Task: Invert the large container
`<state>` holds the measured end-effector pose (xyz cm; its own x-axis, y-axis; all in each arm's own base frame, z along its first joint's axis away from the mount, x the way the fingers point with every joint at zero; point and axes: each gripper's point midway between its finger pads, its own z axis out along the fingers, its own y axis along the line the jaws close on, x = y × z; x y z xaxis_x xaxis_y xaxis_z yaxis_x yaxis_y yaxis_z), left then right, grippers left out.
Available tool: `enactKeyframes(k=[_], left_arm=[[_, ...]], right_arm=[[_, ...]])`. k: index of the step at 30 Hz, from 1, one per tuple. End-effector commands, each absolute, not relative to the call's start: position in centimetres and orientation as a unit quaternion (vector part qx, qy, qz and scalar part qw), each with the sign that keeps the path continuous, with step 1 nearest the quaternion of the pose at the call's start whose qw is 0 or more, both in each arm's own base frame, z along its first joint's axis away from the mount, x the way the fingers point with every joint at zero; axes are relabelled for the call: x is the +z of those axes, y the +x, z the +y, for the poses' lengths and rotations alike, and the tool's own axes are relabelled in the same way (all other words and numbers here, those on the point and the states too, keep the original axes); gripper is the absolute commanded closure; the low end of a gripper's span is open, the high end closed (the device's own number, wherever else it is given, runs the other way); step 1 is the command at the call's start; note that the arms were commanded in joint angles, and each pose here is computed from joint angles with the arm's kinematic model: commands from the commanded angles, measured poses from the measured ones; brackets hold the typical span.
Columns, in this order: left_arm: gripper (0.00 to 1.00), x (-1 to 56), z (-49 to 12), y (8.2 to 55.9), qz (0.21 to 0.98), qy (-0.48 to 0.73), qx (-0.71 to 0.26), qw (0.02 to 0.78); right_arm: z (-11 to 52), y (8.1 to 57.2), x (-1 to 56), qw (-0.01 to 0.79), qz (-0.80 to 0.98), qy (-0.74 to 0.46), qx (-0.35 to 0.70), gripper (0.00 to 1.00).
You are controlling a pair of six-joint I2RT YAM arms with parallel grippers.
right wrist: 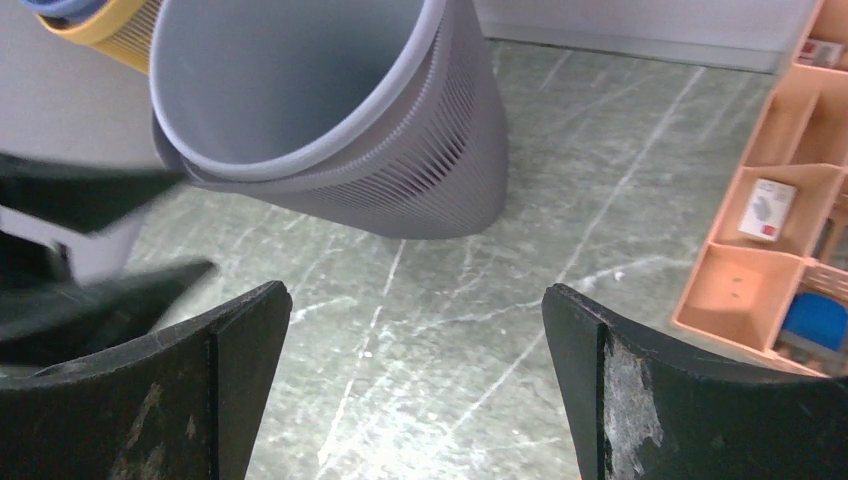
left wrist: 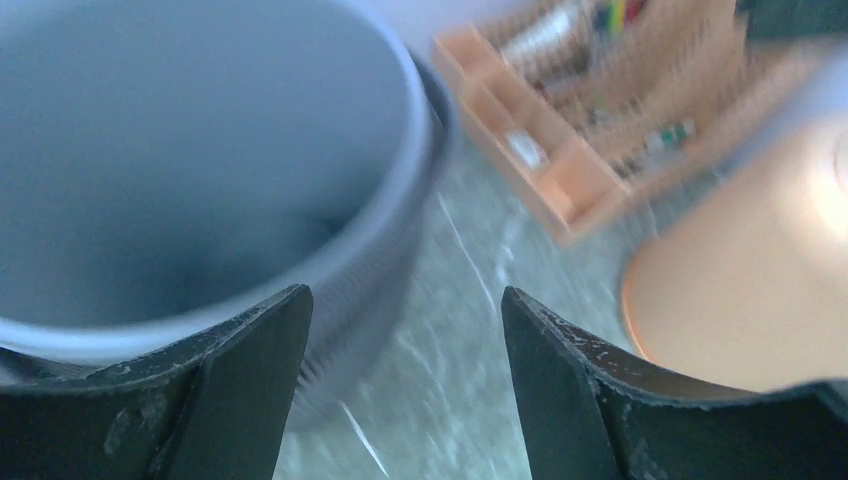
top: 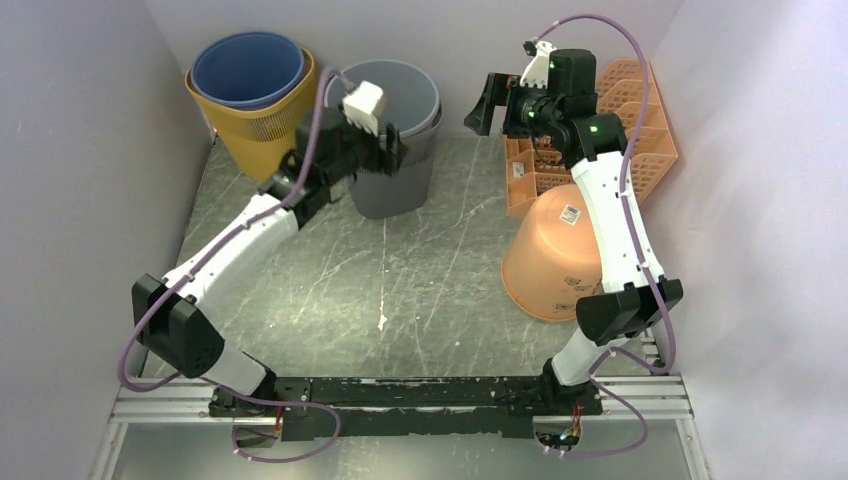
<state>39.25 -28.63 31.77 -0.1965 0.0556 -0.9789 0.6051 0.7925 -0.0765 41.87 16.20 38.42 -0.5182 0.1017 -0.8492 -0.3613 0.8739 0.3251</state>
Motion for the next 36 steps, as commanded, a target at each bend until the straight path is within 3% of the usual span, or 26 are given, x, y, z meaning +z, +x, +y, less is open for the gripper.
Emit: enactKeyframes(k=[1,7,13,21,36], left_arm=[[0.2,39.4,-26.7,41.9,0.685,0.251,-0.207,0.652],[0.23,43.1,-28.1,44.6,0.64,0.326,-0.215,0.662],[0.23,41.0,-31.2,45.8,0.624,0.383,-0.279,0.622],[0.26,38.9,-34.1,48.5,0.632,0.363,-0.326,0.602],[0.43,34.7,-37.2,50.1,0.685,0.358,-0.267,0.576]], right_arm=[[17.3,43.0,39.3,0.485,0.821,-0.065,0.295,0.0],[15.8,43.7,39.0,0.492,0.832,-0.048,0.252,0.0],[15.1,43.5,38.4,0.487,0.84,-0.045,0.233,0.0],[14.1,42.7,37.7,0.48,0.852,-0.052,0.204,0.0],[13.7,41.2,36.9,0.477,0.854,-0.07,0.195,0.0]])
